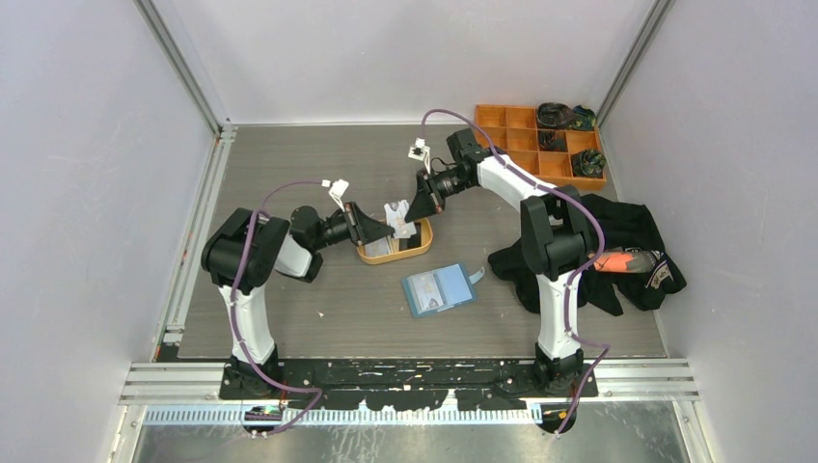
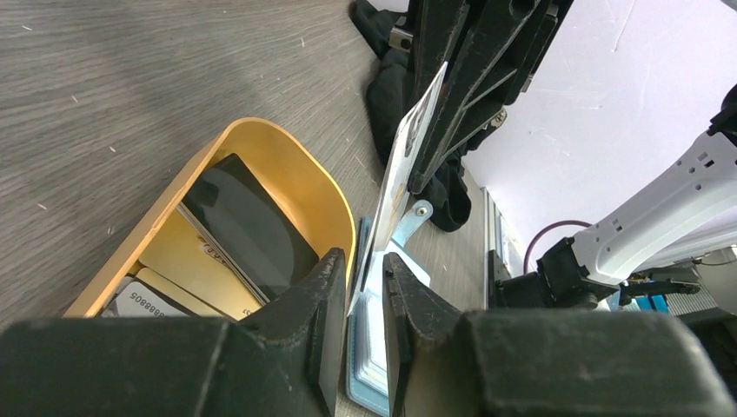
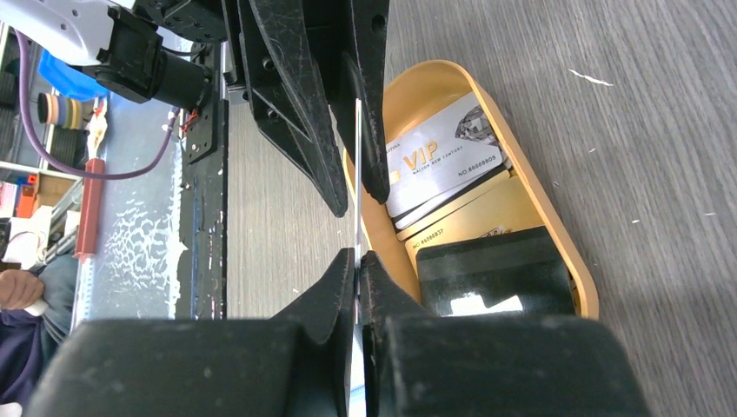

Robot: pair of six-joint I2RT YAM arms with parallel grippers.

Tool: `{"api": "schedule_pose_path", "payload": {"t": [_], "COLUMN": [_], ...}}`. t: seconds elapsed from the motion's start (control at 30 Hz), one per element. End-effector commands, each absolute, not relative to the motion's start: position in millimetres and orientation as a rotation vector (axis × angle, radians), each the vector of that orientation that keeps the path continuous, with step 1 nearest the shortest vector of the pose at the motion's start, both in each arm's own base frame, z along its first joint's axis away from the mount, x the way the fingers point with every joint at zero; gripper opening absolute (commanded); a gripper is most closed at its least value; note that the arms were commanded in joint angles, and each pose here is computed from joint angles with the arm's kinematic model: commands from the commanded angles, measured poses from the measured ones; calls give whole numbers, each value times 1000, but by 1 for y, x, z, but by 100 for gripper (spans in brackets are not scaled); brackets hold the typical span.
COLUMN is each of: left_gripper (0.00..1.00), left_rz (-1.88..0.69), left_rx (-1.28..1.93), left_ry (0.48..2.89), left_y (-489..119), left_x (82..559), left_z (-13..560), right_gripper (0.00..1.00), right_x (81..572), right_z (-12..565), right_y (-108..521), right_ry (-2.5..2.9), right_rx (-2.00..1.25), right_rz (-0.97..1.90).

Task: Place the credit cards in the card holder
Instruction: Pick up the credit card from the storage box.

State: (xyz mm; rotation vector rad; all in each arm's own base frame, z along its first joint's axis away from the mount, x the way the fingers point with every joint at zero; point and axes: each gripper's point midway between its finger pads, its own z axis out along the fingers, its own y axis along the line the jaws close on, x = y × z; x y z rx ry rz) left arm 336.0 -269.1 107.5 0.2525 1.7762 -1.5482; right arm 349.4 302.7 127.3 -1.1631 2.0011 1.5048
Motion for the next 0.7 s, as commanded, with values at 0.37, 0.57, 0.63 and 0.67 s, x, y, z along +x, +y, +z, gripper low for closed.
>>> {"api": "schedule_pose_path", "payload": {"t": [0.37, 0.57, 0.63, 0.67], "left_gripper": [0, 0, 0, 0], "left_rz": [-1589, -1584, -1583, -1581], "left_rx": [317, 259, 245, 238], "left_ry": [1727, 1746, 1752, 1754], "left_y": [-276, -273, -272, -271], "left_x": [337, 342, 344, 344], "left_z": [117, 112, 111, 110], "right_gripper": [2, 10, 15, 16], "right_x": [361, 370, 372, 373], "right_z": [140, 122, 117, 115], "right_y": [303, 301, 300, 300], "right_ry": [1953, 2004, 2010, 2012], "right_rx": [-1176, -1178, -1181, -1185], "right_rz": [1472, 1409, 1401, 1395]}}
